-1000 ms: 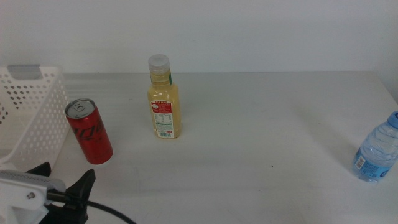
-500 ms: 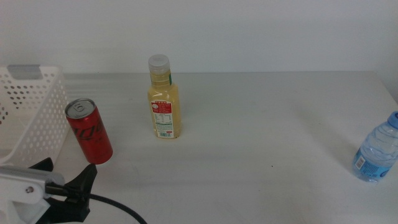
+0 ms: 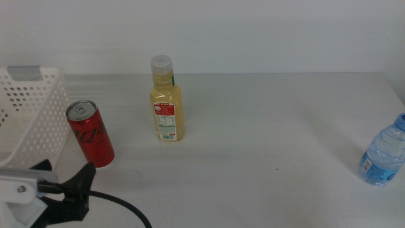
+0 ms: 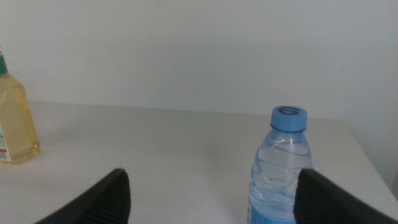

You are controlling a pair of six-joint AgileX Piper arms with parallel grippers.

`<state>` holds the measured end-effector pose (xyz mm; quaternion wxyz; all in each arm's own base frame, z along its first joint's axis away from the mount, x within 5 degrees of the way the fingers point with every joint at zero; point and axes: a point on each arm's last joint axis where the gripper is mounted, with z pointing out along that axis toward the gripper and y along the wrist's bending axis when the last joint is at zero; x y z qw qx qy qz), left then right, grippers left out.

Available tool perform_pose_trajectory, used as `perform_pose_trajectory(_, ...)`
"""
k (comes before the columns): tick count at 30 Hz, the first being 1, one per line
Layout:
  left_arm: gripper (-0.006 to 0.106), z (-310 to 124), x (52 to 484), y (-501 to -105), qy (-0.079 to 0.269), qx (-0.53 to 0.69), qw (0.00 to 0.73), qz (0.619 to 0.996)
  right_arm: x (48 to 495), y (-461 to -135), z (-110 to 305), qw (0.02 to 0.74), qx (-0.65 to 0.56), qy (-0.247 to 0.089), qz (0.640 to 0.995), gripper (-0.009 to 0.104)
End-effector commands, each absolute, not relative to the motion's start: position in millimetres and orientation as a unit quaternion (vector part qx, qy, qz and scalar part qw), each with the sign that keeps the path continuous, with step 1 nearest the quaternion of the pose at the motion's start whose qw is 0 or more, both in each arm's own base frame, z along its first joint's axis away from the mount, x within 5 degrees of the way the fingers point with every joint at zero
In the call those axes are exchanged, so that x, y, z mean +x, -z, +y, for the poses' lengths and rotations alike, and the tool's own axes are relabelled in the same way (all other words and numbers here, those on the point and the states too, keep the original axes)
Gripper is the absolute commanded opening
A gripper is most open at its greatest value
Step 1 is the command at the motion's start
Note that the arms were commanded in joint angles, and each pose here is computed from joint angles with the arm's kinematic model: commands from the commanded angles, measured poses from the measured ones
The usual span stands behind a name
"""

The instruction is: Use arms to grab the bottles and put them into the dustbin to the left of the table.

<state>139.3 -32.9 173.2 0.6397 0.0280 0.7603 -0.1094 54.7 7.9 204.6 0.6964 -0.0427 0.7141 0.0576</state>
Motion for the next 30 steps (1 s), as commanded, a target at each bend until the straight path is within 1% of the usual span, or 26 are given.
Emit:
perform_pose_trajectory(1,0.09,-30.9,138.6,-184.4,0.12,0.011,0.689,0.715,50.5,-222.4,7.0,0.742,-0.042,-0.055,0.666,0.069)
perform_pose_trajectory(3,0.09,-30.6,139.7,-188.9,0.118,0.01,0.704,0.7,50.5,-222.4,7.0,0.742,-0.042,-0.055,0.666,0.069)
perform_pose_trajectory(5,0.09,-29.8,143.4,-192.4,0.111,0.003,0.709,0.696,50.5,-222.4,7.0,0.742,-0.042,-0.055,0.666,0.069)
perform_pose_trajectory(8,0.09,-30.4,155.9,-195.1,0.093,-0.001,0.705,0.704,50.5,-222.4,7.0,0.742,-0.042,-0.055,0.666,0.069)
perform_pose_trajectory(11,0.09,-33.5,167.4,-197.1,0.087,0.004,0.703,0.706,50.5,-222.4,7.0,0.742,-0.042,-0.055,0.666,0.069)
perform_pose_trajectory(18,0.09,-41.2,196.0,-191.6,0.087,-0.003,0.686,0.723,50.5,-222.4,7.0,0.742,-0.042,-0.055,0.666,0.069)
perform_pose_trajectory(24,0.09,-44.7,212.0,-184.7,0.082,-0.005,0.692,0.718,50.5,-222.4,7.0,0.742,-0.042,-0.055,0.666,0.069)
perform_pose_trajectory(30,0.09,-47.4,223.9,-172.5,0.076,-0.003,0.683,0.727,50.5,-222.4,7.0,0.742,-0.042,-0.055,0.666,0.069)
